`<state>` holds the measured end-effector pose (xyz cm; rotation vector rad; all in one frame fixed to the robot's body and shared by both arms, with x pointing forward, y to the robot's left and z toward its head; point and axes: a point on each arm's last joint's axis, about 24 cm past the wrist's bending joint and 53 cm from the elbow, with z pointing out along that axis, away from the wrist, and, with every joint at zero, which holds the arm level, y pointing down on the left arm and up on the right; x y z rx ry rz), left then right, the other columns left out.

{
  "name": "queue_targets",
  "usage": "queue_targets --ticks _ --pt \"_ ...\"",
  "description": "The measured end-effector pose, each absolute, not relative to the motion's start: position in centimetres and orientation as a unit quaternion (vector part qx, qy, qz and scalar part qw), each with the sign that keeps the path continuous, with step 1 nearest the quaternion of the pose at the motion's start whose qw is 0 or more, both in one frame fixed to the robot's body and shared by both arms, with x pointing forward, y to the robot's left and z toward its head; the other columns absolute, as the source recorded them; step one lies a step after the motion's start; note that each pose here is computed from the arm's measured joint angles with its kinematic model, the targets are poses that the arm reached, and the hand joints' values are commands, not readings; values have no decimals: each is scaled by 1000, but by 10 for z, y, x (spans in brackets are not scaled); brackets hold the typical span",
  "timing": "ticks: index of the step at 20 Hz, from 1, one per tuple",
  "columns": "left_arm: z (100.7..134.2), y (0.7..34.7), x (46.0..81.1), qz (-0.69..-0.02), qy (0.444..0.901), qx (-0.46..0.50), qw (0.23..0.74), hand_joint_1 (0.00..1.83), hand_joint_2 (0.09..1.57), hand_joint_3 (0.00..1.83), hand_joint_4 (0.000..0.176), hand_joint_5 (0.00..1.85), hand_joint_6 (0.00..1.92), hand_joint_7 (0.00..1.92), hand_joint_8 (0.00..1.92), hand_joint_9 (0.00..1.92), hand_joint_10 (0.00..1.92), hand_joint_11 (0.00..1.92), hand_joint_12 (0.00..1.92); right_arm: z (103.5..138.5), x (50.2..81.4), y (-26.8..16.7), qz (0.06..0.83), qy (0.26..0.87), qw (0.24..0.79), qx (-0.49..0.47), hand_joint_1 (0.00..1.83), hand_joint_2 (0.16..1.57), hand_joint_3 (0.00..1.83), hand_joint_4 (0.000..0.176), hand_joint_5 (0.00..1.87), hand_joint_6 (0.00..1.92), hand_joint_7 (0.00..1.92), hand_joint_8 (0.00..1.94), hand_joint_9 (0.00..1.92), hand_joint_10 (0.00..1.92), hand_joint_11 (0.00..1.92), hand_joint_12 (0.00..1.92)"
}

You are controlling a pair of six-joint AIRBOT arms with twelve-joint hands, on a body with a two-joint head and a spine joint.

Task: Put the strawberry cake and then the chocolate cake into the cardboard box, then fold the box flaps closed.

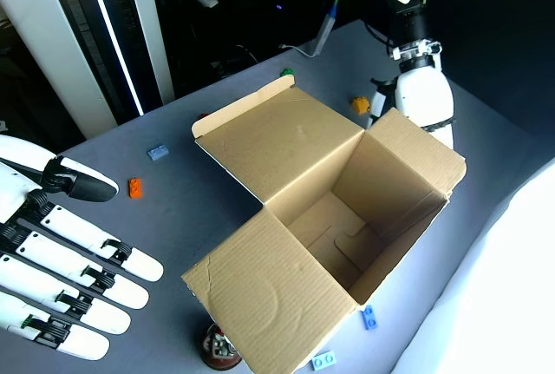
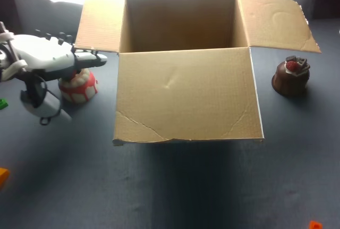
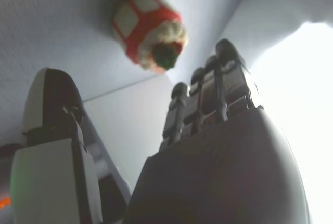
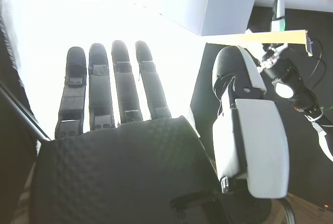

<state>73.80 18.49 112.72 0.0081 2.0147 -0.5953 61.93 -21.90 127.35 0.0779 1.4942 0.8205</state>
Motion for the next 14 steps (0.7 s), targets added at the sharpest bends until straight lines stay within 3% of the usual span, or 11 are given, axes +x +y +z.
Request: queue_targets --ticks 1,4,14 --pt "1126 180 738 -248 833 6 495 1016 1026 7 73 0 0 0 0 0 0 0 226 1273 619 -219 362 660 657 34 139 1207 0 0 229 7 221 1 205 11 0 625" --pt "1123 175 743 -250 832 6 495 993 1019 1 79 0 0 0 0 0 0 0 225 1274 619 -219 362 660 658 34 120 1215 2 0 222 2 199 0 187 2 0 533" --pt "1109 198 761 -218 836 -9 504 990 997 0 91 0 0 0 0 14 3 0 304 1274 619 -219 363 659 659 33 151 1211 0 0 235 8 234 4 220 10 0 582"
